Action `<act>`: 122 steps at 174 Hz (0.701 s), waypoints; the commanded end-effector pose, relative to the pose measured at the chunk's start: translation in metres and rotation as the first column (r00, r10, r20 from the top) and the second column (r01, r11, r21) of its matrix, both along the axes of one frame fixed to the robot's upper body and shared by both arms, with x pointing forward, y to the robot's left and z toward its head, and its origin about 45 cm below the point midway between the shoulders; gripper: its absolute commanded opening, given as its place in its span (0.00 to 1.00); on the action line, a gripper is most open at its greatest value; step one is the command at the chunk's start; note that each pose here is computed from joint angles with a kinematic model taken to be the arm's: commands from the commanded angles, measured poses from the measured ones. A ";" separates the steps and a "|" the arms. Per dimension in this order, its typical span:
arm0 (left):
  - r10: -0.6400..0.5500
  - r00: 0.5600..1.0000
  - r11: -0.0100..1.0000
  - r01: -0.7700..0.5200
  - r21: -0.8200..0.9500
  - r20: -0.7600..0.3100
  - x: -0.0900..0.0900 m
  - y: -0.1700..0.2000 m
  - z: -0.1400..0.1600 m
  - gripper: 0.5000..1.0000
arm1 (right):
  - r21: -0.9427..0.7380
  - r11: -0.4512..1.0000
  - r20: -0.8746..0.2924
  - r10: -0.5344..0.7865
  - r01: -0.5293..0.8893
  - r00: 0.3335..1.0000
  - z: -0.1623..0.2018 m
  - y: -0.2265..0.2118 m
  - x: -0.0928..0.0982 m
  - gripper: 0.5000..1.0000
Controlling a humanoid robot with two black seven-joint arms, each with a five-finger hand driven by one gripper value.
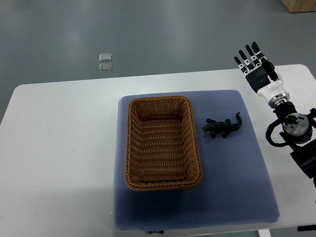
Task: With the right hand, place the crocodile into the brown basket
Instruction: 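Raise the right hand and swing it toward the dark green crocodile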
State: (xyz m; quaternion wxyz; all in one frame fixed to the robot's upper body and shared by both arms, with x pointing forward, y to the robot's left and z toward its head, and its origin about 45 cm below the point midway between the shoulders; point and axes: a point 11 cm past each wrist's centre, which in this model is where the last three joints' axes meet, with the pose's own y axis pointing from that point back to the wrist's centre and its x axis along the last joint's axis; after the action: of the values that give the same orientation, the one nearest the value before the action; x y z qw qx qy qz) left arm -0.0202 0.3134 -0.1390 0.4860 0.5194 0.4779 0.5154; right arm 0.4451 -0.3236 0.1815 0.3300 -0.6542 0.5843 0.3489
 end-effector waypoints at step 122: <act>0.002 1.000 1.000 -0.002 -0.005 -0.002 0.000 0.000 0.000 1.00 | -0.340 0.930 0.100 0.180 -0.137 0.979 0.045 0.006 0.015 0.86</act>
State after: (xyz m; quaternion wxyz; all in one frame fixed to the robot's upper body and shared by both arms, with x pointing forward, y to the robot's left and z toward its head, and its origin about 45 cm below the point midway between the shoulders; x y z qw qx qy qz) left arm -0.0205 0.3136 -0.1390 0.4852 0.5194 0.4791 0.5151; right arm 0.4556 -0.3180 0.2083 0.2658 -0.7245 0.5712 0.2795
